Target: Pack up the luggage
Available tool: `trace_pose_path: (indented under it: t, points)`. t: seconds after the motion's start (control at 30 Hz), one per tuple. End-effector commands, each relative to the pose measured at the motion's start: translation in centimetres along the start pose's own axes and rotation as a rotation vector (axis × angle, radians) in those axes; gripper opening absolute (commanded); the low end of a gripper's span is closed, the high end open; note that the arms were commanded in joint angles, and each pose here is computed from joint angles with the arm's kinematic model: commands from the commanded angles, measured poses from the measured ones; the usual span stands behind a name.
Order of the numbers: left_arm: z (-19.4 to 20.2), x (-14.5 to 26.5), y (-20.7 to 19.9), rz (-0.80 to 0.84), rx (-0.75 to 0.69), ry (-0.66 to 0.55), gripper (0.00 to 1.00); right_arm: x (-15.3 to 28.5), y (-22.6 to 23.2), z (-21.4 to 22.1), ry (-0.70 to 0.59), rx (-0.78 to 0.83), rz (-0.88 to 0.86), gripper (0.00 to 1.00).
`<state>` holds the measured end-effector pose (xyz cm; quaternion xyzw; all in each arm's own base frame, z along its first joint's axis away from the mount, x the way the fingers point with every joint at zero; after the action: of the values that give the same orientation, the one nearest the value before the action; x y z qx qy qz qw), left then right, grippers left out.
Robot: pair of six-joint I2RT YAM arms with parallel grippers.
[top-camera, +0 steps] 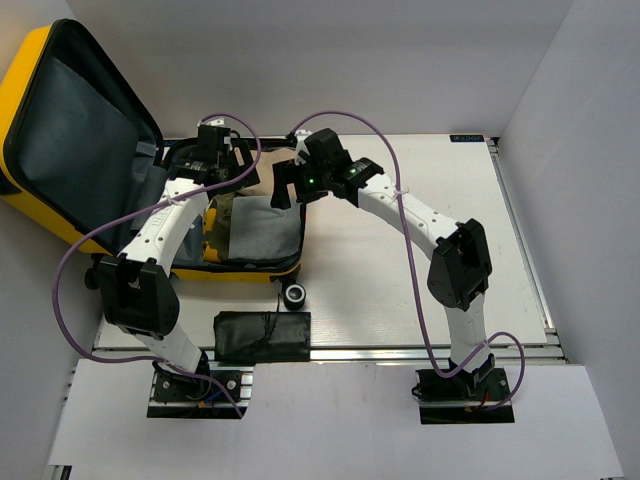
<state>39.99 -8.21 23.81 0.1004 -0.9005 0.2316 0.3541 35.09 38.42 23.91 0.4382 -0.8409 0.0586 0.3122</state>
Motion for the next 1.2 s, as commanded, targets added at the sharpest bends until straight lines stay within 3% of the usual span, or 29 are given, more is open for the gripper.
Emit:
trace_pose_path:
  t: [0.0,0.13,0.27,0.37,0.47,0.67,0.8,0.9,1.13,1.17]
  points:
    - [-0.3,0.0,-2.2,0.139,0.028,0.04,0.98,-1.9,2.3,0.8,-0.037,0.065,-0.22,0.89]
    - [1.4,-2.5,-3.1,0.179,0.028,0.14,0.98,-3.7,1.5,1.6,-0.071,0.077,-0.194,0.89]
    - [4.0,-4.9,-3.4,0.225,0.044,0.265,0.98,-5.9,-2.0,4.0,-0.11,0.07,0.028,0.89]
    - [5.8,-6.3,-3.6,0.215,0.034,0.315,0.98,-6.0,-3.1,5.0,-0.172,0.049,0.085,0.89]
    - [6.1,-7.7,-3.0,0.185,0.052,0.335,0.98,-5.8,-2.7,4.7,-0.196,0.069,0.041,0.89]
    - [2.5,-7.8,-2.9,0.066,0.031,0.245,0.98,-3.4,-0.1,1.8,-0.229,0.177,-0.1,0.89]
    - [-0.2,-5.5,-3.5,0.064,0.027,0.156,0.98,1.0,1.8,-0.8,-0.283,0.235,-0.133,0.89]
    - [-1.8,-2.4,-3.2,0.051,0.032,0.086,0.98,4.4,2.9,0.2,-0.255,0.249,-0.097,0.89]
    - [-2.8,7.8,-0.4,-0.007,0.117,-0.082,0.98,9.1,5.4,9.4,-0.121,0.165,-0.029,0.89]
    - [-2.2,10.1,0.7,0.0,0.143,-0.102,0.98,8.7,6.4,12.4,-0.04,0.161,-0.053,0.89]
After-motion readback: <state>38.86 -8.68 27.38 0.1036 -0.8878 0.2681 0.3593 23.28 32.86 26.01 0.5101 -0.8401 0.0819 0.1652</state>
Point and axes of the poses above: each gripper's point midway between its finger pads, its own x axis back along the fingers, its own y axis along the line the jaws close on, z = x × y, the point moved 5 cm from there along x, back along the fingers, and after that the axes turned 15 degrees about x, right-handed, at the moved point
